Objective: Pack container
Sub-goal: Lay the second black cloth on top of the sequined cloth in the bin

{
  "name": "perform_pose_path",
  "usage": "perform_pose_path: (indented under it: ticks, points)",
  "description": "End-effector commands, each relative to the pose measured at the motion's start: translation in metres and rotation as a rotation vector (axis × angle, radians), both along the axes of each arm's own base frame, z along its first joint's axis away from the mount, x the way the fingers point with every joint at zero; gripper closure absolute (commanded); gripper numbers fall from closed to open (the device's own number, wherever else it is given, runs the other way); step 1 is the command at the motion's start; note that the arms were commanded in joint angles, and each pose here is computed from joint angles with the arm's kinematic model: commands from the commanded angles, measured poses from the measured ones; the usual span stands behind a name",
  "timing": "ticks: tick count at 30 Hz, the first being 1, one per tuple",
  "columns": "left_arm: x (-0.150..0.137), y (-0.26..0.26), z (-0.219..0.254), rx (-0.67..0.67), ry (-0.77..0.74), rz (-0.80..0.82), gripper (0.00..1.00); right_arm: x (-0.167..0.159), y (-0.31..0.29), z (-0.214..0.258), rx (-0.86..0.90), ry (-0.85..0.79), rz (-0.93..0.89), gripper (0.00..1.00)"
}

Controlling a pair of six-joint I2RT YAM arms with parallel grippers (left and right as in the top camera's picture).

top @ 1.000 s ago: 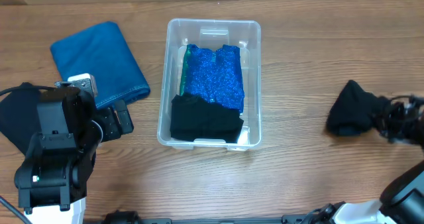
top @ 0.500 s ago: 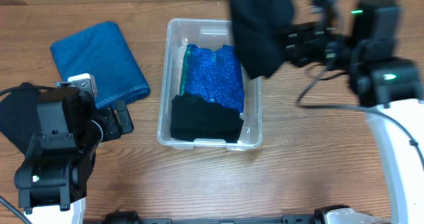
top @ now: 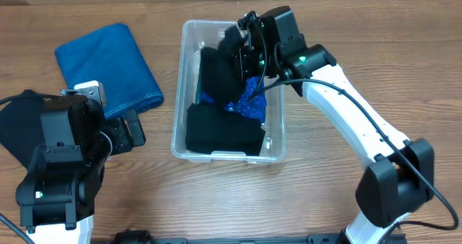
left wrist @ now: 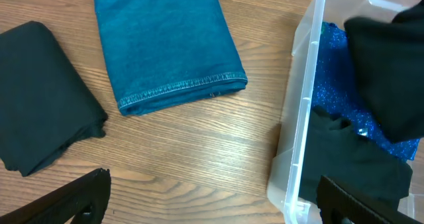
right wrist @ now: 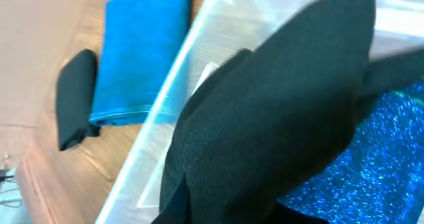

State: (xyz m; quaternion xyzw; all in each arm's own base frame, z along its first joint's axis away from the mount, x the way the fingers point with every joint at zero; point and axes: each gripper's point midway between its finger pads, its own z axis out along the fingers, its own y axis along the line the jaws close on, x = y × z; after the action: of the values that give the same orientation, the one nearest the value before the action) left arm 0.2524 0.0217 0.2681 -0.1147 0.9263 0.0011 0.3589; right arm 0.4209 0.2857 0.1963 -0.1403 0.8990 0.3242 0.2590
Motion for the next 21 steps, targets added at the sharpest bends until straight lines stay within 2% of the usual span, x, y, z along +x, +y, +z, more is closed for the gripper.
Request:
perform_pose_path:
  ticks: [1,2,3,4,5,8,14,19,21]
  points:
    - [0.001,0.000,0.010,0.024,-0.024,-0.016,0.00,0.012,-0.008,0.012,-0.008,-0.049,-0.048,0.96]
    - [0.001,0.000,0.010,0.024,-0.024,-0.015,0.00,0.015,-0.012,0.010,-0.025,-0.053,-0.068,0.96]
    - [0.001,0.000,0.010,0.024,-0.024,-0.015,0.00,0.020,-0.022,0.007,-0.058,-0.056,-0.109,0.92]
    - [0.001,0.000,0.010,0.023,-0.024,-0.016,0.00,0.027,-0.038,0.001,-0.104,-0.049,-0.188,0.00]
    - [0.001,0.000,0.010,0.023,-0.022,-0.015,0.00,0.034,-0.055,-0.004,-0.152,-0.041,-0.273,0.00]
    - [0.000,0.000,0.009,0.023,-0.016,-0.016,0.00,0.039,-0.089,-0.015,-0.255,-0.024,-0.374,0.00]
    - [-0.002,0.000,0.007,0.023,-0.007,-0.016,0.00,0.039,-0.102,-0.018,-0.302,-0.029,-0.371,0.00]
    - [-0.002,0.001,0.007,0.025,-0.005,-0.014,0.00,0.039,-0.113,0.013,-0.291,-0.079,-0.403,0.00]
    - [-0.002,0.001,0.007,0.025,-0.006,-0.014,0.00,0.035,-0.131,0.016,-0.284,-0.042,-0.458,0.00]
